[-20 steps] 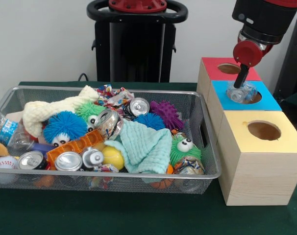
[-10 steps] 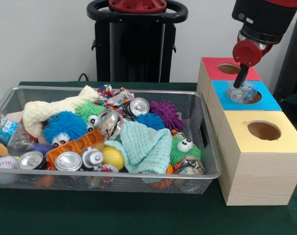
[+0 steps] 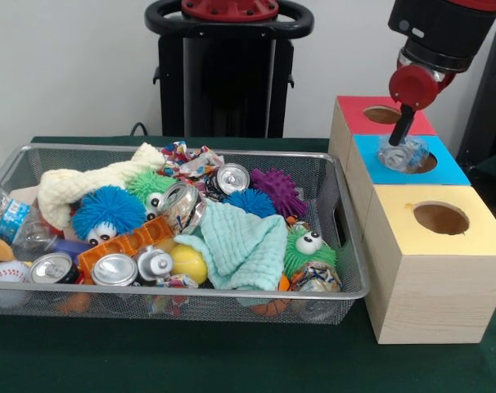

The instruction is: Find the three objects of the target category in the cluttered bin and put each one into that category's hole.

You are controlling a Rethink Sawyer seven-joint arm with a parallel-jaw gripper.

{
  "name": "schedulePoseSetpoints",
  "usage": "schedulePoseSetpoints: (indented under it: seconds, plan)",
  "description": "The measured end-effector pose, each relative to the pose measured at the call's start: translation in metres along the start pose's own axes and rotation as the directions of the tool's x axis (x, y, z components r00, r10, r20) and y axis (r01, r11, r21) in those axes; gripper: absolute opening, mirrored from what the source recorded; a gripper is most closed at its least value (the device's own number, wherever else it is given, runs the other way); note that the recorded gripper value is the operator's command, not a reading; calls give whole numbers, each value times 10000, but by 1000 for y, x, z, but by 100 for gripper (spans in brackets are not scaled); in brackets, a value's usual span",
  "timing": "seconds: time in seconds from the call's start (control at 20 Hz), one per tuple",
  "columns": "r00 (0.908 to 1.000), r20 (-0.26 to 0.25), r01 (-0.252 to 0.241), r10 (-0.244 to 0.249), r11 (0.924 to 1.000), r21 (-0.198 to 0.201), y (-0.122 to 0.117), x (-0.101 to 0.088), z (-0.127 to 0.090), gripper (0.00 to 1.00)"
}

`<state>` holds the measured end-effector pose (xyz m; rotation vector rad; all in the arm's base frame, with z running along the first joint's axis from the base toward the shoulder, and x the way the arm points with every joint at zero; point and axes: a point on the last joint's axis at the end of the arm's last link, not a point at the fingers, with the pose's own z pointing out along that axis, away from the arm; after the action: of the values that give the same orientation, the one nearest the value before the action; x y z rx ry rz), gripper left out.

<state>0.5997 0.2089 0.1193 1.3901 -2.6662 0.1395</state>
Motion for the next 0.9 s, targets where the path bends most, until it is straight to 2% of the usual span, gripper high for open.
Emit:
schedulePoseSetpoints:
  seconds: [0.1, 0.15, 0.9]
  plan:
    - [10000, -21, 19, -19, 10000, 19, 1, -1, 1, 0]
    - [10000, -35, 23, -23, 10000, 26, 0, -1, 2, 100]
    - [9983, -530, -230, 232, 9997, 28, -9, 18, 20, 100]
